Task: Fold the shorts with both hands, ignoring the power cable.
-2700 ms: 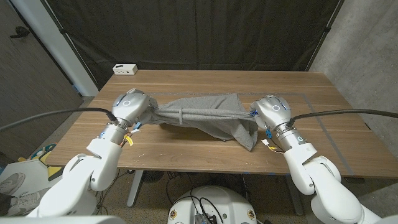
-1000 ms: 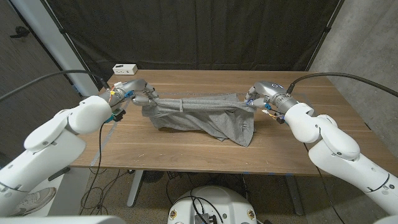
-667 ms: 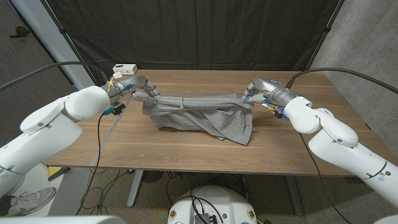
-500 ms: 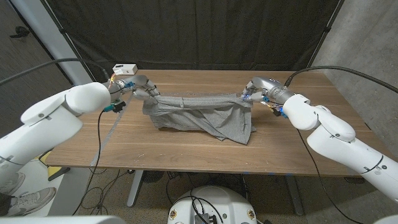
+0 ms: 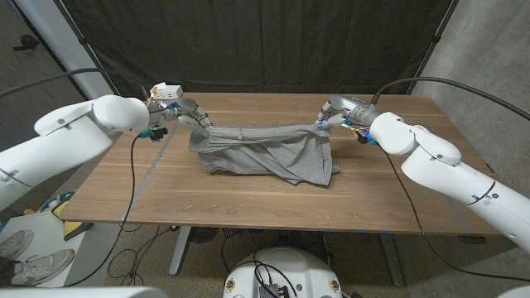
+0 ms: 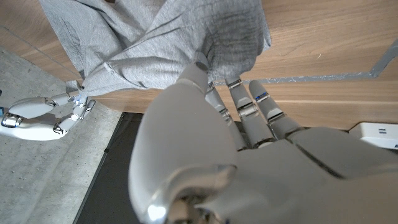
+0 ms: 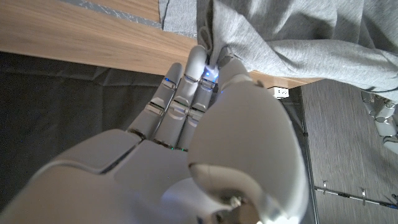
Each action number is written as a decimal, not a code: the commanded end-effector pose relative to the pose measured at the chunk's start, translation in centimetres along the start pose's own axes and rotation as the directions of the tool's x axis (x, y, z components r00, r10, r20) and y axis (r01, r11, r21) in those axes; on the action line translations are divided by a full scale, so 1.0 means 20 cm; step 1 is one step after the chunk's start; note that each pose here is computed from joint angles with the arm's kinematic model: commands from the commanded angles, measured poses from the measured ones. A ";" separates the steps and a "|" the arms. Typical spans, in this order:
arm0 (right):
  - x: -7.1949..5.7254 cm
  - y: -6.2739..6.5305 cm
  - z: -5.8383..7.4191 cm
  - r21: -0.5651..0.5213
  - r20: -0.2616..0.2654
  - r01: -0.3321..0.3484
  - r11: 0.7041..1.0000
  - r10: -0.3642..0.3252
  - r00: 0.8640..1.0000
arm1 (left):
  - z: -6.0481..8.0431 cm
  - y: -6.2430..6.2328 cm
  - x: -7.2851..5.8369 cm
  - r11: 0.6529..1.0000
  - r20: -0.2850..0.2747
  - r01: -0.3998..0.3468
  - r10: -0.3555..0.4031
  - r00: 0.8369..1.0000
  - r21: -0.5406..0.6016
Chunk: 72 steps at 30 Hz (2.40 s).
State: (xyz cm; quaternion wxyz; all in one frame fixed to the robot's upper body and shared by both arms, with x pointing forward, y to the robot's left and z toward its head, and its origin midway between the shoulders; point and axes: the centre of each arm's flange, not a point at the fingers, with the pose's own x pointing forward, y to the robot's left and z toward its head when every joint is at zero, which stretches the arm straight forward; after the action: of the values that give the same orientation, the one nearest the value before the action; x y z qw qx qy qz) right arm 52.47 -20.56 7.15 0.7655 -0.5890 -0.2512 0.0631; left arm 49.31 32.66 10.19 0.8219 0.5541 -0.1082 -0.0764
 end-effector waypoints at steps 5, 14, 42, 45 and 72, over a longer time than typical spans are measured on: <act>0.19 -0.07 -0.02 0.073 0.007 -0.119 0.990 0.119 0.993 | -0.13 0.05 0.11 0.975 0.054 0.124 -0.116 0.992 -0.184; 0.27 -0.10 -0.02 0.064 0.011 -0.096 0.993 0.096 0.995 | -0.16 0.07 0.16 0.967 0.047 0.139 -0.132 0.990 -0.214; 0.53 -0.11 -0.02 0.039 0.012 -0.030 0.999 0.030 0.999 | -0.33 0.15 0.28 0.959 -0.112 0.046 -0.081 0.990 -0.279; 0.56 -0.11 -0.02 0.038 0.006 -0.038 0.999 0.038 0.999 | -0.34 0.15 0.30 0.960 -0.124 0.034 -0.071 0.990 -0.279; 0.74 -0.04 -0.08 -0.037 -0.088 -0.072 0.997 0.068 0.994 | -0.35 0.11 0.43 0.961 -0.221 -0.096 0.038 0.975 -0.260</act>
State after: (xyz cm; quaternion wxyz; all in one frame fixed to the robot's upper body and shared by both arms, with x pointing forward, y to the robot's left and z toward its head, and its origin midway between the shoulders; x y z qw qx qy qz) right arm 63.97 -16.67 12.52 0.7645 -0.5935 -0.2445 0.0587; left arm 58.42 37.51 10.65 0.8994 0.4335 -0.0390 -0.0404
